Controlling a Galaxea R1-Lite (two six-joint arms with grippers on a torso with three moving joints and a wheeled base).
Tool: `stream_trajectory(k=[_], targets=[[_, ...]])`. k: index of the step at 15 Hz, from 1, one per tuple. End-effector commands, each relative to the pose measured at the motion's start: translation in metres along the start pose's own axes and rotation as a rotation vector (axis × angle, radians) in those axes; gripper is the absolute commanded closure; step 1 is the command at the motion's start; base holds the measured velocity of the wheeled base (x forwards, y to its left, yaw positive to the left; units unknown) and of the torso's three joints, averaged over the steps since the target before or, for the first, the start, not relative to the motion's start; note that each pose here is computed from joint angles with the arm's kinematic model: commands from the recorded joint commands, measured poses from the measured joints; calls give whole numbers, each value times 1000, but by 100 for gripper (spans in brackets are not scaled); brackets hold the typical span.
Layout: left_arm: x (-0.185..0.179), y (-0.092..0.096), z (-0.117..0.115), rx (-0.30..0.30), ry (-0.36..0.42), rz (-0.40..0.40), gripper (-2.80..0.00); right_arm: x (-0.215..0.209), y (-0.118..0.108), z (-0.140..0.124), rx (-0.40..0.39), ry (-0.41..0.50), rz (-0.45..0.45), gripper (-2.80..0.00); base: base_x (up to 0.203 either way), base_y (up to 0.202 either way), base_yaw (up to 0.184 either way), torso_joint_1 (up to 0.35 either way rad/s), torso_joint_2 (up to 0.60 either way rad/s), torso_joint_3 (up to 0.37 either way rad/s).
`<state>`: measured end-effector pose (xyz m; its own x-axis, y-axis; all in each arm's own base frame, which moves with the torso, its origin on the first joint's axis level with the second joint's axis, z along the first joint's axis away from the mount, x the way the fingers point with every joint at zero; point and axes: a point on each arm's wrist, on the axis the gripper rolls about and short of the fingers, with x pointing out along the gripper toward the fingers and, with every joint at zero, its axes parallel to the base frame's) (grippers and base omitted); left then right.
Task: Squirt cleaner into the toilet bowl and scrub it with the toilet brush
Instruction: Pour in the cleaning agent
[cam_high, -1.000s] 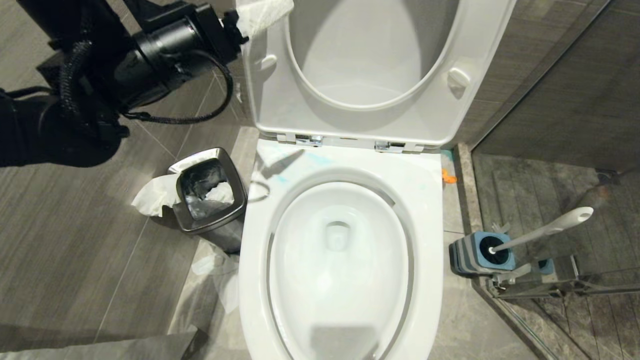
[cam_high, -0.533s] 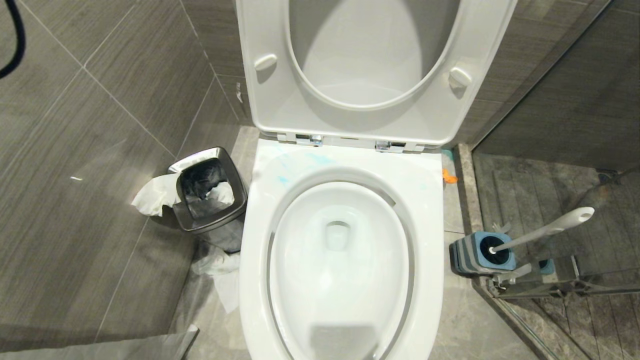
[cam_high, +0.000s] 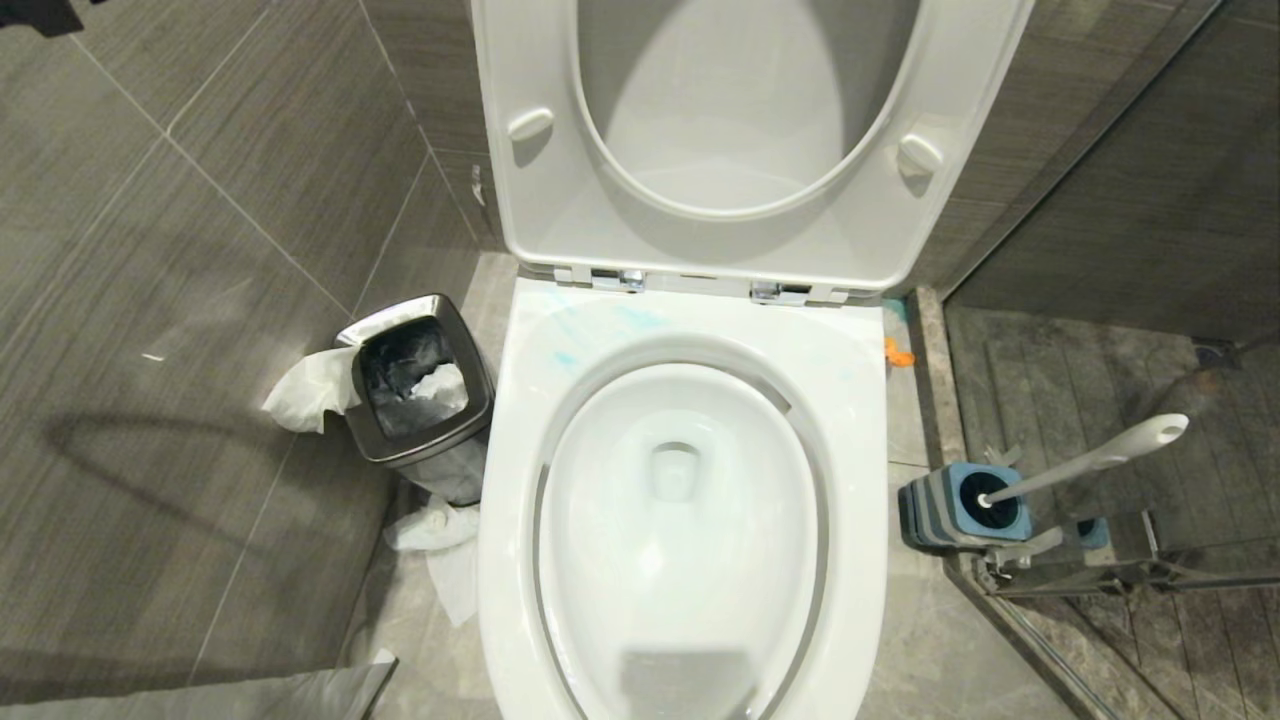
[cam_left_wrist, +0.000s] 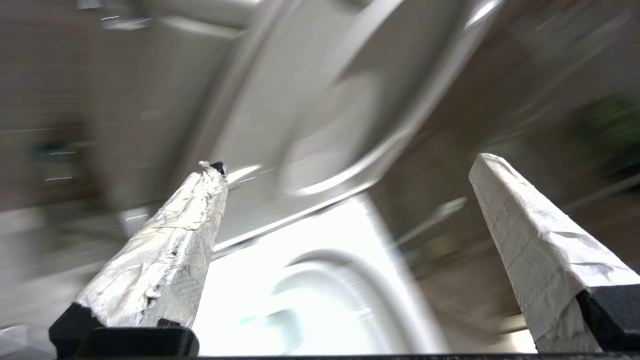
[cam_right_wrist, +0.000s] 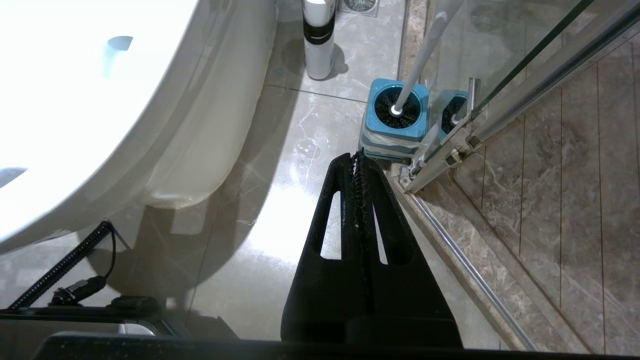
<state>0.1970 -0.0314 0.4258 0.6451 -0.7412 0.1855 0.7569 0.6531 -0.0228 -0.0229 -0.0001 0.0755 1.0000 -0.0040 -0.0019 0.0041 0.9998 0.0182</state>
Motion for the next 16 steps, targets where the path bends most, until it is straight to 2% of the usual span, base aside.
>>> stream_trajectory(k=[1,4,7,11,16], targets=[[2,2,-9,246,74,97,-280,0,0,0,0,1,0,0,0,0,0,0,0,0],[9,-5,-13,252,89,217,-280,0,0,0,0,1,-1,0,0,0,0,0,0,0],[10,-3,-18,246,108,278,-280,0,0,0,0,2,1,0,0,0,0,0,0,0],[10,-2,-18,270,113,313,-280,0,0,0,0,1,0,0,0,0,0,0,0,0],[0,-13,-23,238,168,325,-280,0,0,0,0,1,1,0,0,0,0,0,0,0]])
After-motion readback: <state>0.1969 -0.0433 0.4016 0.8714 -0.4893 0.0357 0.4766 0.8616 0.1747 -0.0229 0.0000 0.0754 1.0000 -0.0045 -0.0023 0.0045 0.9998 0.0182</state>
